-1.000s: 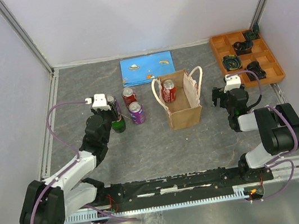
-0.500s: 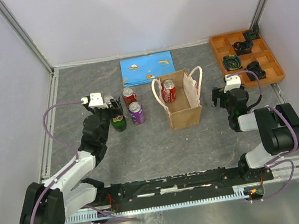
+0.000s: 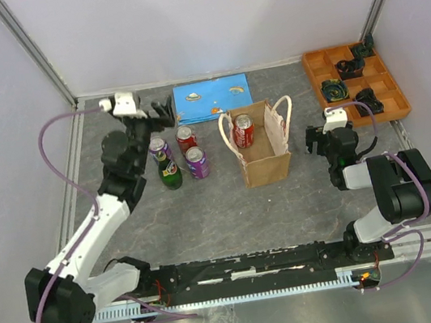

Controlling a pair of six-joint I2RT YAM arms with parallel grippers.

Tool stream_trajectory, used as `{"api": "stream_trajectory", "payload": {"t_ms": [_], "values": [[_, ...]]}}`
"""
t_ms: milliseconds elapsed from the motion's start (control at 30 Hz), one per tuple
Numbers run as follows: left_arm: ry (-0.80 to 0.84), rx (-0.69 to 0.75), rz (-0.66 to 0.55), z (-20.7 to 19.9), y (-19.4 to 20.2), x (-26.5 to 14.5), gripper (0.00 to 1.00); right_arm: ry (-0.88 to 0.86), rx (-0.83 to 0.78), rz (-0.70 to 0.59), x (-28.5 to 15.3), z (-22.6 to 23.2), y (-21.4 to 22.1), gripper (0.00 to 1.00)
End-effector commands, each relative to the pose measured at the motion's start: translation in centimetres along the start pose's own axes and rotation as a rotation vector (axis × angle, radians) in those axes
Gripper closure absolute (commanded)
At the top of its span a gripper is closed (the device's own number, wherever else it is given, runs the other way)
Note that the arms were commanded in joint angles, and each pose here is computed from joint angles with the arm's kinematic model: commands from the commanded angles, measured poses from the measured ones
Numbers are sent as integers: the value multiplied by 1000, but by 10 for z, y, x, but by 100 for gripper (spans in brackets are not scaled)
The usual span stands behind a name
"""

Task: Take the beverage out of the canvas bag

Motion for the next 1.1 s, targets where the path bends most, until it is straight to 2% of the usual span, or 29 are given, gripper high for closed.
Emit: {"api": "stream_trajectory", "payload": {"t_ms": [0, 133, 333, 400, 567, 767, 1067], "values": [[171, 25, -44, -18, -55, 31, 10, -23, 3, -64, 5, 5, -17, 1], [307, 83, 14, -58, -76, 53, 17, -24, 3, -65, 5, 5, -17, 1], [531, 180, 126, -134, -96, 74, 21, -23, 3, -65, 5, 5, -17, 1], [608, 208, 160, -157, -94, 78, 23, -24, 3, -65, 5, 5, -17, 1], [772, 287, 327, -205, -58, 90, 28, -24, 3, -65, 5, 5, -17, 1], [796, 314, 436, -232, -23, 97, 33, -23, 3, -64, 5, 5, -17, 1], [732, 318, 583, -240, 10, 104, 33, -23, 2, -65, 5, 5, -17, 1]]}}
Point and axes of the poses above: each gripper's point midway between its finger pads, its own x axis out along the fingers, its own z axis along the line the jaws close on, y = z × x, the point moved 7 cm from there along -x, back along the fingers, and after that the axes turned 15 degrees about x, right-handed, at the moved point
